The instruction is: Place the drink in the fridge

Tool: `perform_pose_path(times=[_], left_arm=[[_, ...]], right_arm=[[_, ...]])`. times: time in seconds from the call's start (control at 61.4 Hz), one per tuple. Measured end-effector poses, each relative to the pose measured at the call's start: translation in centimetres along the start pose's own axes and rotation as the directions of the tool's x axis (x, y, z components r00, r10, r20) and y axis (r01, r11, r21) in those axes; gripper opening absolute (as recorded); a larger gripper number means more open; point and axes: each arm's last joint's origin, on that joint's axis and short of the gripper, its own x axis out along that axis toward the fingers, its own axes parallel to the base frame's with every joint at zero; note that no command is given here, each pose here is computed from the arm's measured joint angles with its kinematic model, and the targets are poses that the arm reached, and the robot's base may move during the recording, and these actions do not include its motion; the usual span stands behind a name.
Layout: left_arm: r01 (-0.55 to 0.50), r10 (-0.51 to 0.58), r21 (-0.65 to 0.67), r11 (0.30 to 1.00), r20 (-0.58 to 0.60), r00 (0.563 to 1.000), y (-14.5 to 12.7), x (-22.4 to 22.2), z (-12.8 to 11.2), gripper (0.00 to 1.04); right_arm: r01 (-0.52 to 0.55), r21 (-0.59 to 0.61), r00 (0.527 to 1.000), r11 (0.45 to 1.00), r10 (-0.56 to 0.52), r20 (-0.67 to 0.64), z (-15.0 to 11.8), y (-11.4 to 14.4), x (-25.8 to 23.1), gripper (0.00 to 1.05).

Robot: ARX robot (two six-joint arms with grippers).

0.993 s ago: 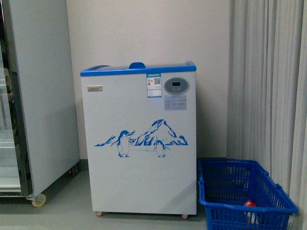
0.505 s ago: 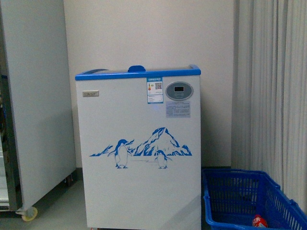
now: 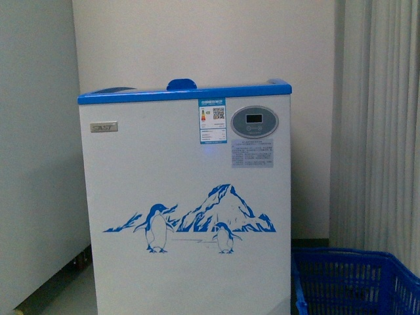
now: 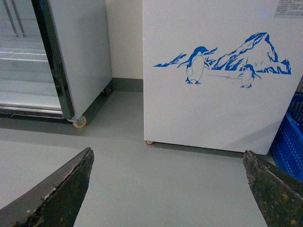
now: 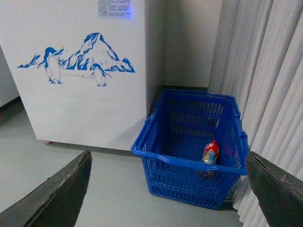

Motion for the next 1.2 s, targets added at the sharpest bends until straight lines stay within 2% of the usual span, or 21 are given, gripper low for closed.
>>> perform_pose_path(times=[1.123, 1.14, 1.172, 1.205], left_arm=[[0.000, 0.000, 0.000, 1.000, 0.000, 1.000, 0.00, 0.00, 0.00, 0.97], [0.000, 0.000, 0.000, 1.000, 0.000, 1.000, 0.00, 0.00, 0.00, 0.97], [0.001, -0.001, 0.000, 1.000, -0.001, 1.000, 0.00, 0.00, -0.01, 0.97], [0.000, 0.000, 0.000, 1.000, 0.000, 1.000, 0.00, 0.00, 0.00, 0.97]], right_arm=[[0.003, 0.000, 1.000, 1.000, -0.003, -0.001, -0.01, -0.01, 0.00, 0.97], [0.005, 0.000, 1.000, 1.000, -0.005, -0.011, -0.05, 0.00, 0.03, 0.97], [0.083, -0.031, 0.987, 0.996, -0.087, -0.137, -0.26, -0.20, 0.13, 0.97], [0.142, -0.086, 0.947, 0.986, -0.161, -0.279, -0.15, -0.56, 0.51, 0.97]])
